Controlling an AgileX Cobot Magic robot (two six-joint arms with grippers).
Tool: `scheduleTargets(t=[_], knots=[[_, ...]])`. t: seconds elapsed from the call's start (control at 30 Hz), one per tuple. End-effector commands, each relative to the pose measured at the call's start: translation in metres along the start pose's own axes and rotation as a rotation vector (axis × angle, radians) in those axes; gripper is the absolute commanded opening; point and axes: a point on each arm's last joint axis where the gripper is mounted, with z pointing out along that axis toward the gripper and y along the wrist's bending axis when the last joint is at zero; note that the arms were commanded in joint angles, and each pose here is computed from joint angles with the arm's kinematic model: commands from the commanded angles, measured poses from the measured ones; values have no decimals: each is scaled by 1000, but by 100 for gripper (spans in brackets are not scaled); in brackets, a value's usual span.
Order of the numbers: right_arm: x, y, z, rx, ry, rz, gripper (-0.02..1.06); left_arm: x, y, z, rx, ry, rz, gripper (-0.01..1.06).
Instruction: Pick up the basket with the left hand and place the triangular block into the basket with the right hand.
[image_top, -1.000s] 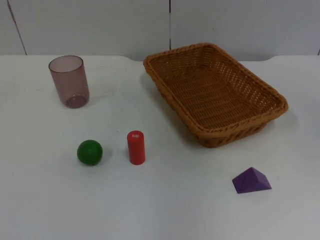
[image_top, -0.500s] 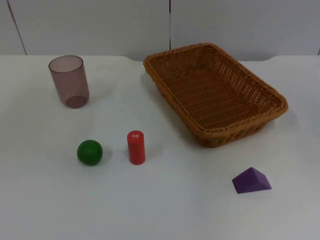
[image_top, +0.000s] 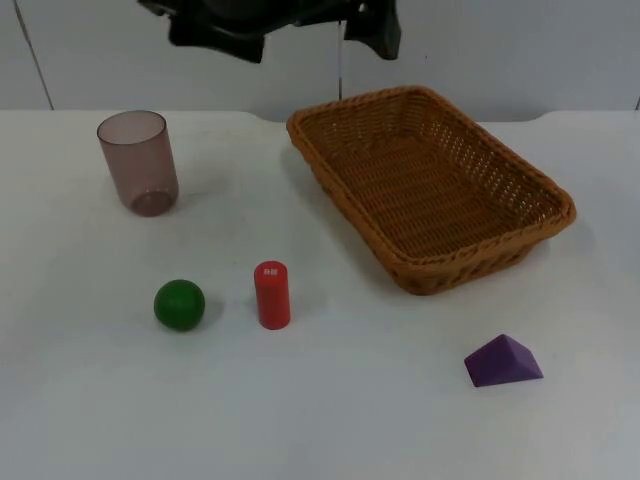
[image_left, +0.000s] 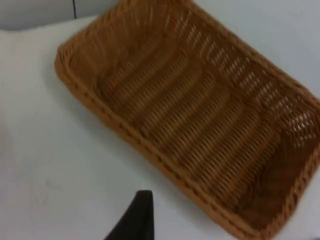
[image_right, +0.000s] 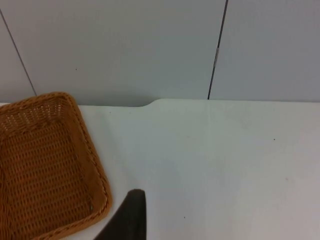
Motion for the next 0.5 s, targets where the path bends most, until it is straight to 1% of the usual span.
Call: scheduleTargets(t=[0.0, 0.03, 0.07, 0.13, 0.17, 0.27, 0.33, 0.4, 0.47], knots=[[-2, -1, -3, 4, -10, 7, 104, -3, -2, 9, 1, -37, 11, 105], [-2, -1, -3, 3, -10, 9, 104, -1, -1, 15, 0, -35, -12, 105], [-2, -1, -3, 3, -10, 9, 104, -1, -1, 15, 0, -35, -12, 105], [-2, -1, -3, 1, -10, 28, 104, 3, 0, 27, -3, -22, -63, 105], [-2, -1, -3, 1, -10, 35, 104, 5, 1, 35, -7, -8, -71, 105], [-2, -1, -3, 2, -7, 35, 104, 5, 2, 51, -15, 11, -64, 105], [-1, 0, -3, -5, 4, 44, 104, 10, 3, 74, -33, 80, -65, 105], [-1, 0, -3, -8, 6, 48, 104, 10, 4, 81, -39, 96, -60, 105], [-1, 0, -3, -8, 6, 48, 104, 13, 10, 97, -59, 130, -56, 105]])
